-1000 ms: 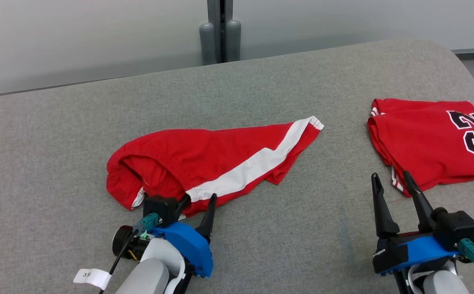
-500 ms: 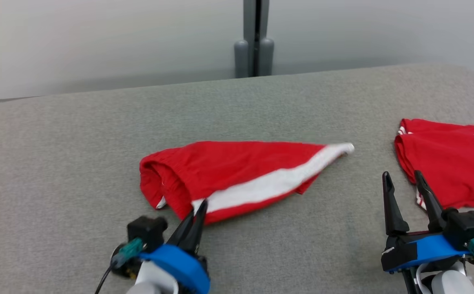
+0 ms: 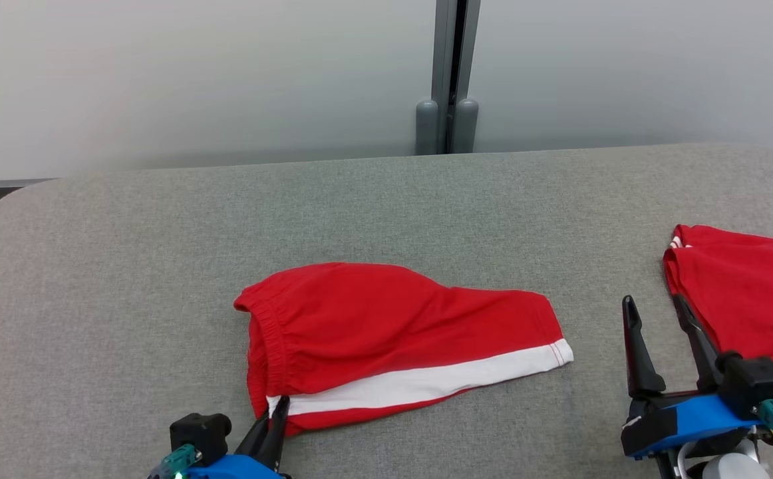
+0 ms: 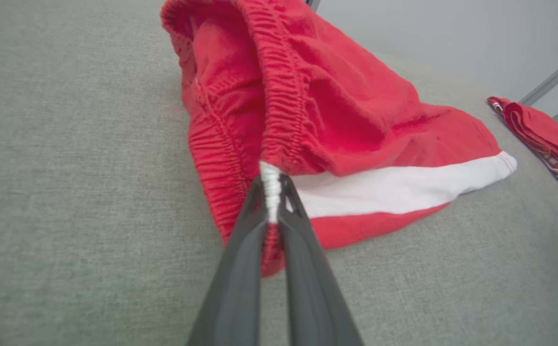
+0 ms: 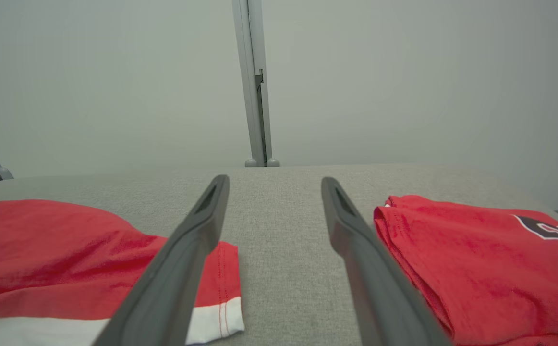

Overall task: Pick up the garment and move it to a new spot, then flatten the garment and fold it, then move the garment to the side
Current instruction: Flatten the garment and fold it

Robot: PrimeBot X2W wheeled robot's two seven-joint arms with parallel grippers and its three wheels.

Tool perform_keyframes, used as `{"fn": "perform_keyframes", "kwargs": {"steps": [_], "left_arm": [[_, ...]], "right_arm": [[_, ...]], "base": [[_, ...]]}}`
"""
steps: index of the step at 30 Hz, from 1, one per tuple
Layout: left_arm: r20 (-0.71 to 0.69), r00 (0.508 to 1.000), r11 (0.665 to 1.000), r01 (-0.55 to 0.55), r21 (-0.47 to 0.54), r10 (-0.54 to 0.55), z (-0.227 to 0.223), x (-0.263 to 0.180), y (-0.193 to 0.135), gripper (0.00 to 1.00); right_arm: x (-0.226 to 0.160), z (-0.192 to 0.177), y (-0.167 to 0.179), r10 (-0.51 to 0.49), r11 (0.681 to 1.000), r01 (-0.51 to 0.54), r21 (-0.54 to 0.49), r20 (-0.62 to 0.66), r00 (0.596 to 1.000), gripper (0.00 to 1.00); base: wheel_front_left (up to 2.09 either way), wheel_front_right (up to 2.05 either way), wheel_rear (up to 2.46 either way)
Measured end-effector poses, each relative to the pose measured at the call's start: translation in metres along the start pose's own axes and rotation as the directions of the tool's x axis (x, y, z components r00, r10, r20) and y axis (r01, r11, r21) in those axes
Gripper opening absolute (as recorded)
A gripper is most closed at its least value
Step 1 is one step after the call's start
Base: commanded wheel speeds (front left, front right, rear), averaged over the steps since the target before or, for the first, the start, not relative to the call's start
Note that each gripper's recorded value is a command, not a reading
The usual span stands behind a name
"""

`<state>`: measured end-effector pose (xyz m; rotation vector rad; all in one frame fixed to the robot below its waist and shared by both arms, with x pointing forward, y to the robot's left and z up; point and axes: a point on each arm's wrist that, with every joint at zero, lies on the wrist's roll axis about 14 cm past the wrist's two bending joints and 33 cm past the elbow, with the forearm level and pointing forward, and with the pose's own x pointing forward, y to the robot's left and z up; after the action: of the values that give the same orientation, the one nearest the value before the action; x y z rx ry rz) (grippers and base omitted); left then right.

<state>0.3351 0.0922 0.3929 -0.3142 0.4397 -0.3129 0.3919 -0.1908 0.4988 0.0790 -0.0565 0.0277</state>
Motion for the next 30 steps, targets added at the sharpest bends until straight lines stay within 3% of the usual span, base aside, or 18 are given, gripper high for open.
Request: {"fn": "perform_keyframes", "kwargs": {"steps": [4, 5, 7, 8, 22, 30], "left_arm": [[-0.003, 0.999, 0.999, -0.033, 0.027, 0.033, -0.004, -0.003, 0.014, 0.00], [-0.002, 0.999, 0.999, -0.039, 0.032, 0.039, -0.004, -0.003, 0.016, 0.10], [0.007, 0.999, 0.998, -0.037, 0.047, 0.037, -0.003, -0.002, 0.017, 0.55], [0.011, 1.000, 0.998, -0.029, 0.061, 0.028, -0.002, -0.001, 0.016, 1.00], [0.254, 0.967, 0.986, -0.071, 0.148, 0.032, 0.063, -0.013, 0.018, 1.00], [0.337, 0.936, 0.984, -0.147, 0.101, 0.105, 0.078, -0.028, 0.022, 1.00]], "right_arm": [[-0.003, -0.001, 0.002, 0.006, 1.000, -0.006, -0.001, -0.005, 1.000, 1.00], [-0.004, -0.002, 0.003, 0.008, 1.000, -0.008, -0.001, -0.006, 1.000, 1.00], [-0.004, -0.001, 0.004, 0.013, 1.000, -0.013, -0.001, -0.005, 1.000, 1.00], [-0.005, -0.001, 0.005, 0.016, 1.000, -0.016, -0.001, -0.005, 1.000, 1.00], [-0.005, 0.008, 0.014, 0.040, 0.999, -0.041, 0.006, 0.021, 0.999, 1.00], [-0.005, 0.012, 0.025, 0.071, 0.997, -0.072, 0.010, 0.034, 0.997, 1.00]], "base": [[0.00, 0.00, 0.00], [0.00, 0.00, 0.00], [0.00, 0.00, 0.00], [0.00, 0.00, 0.00], [0.00, 0.00, 0.00], [0.00, 0.00, 0.00]]}}
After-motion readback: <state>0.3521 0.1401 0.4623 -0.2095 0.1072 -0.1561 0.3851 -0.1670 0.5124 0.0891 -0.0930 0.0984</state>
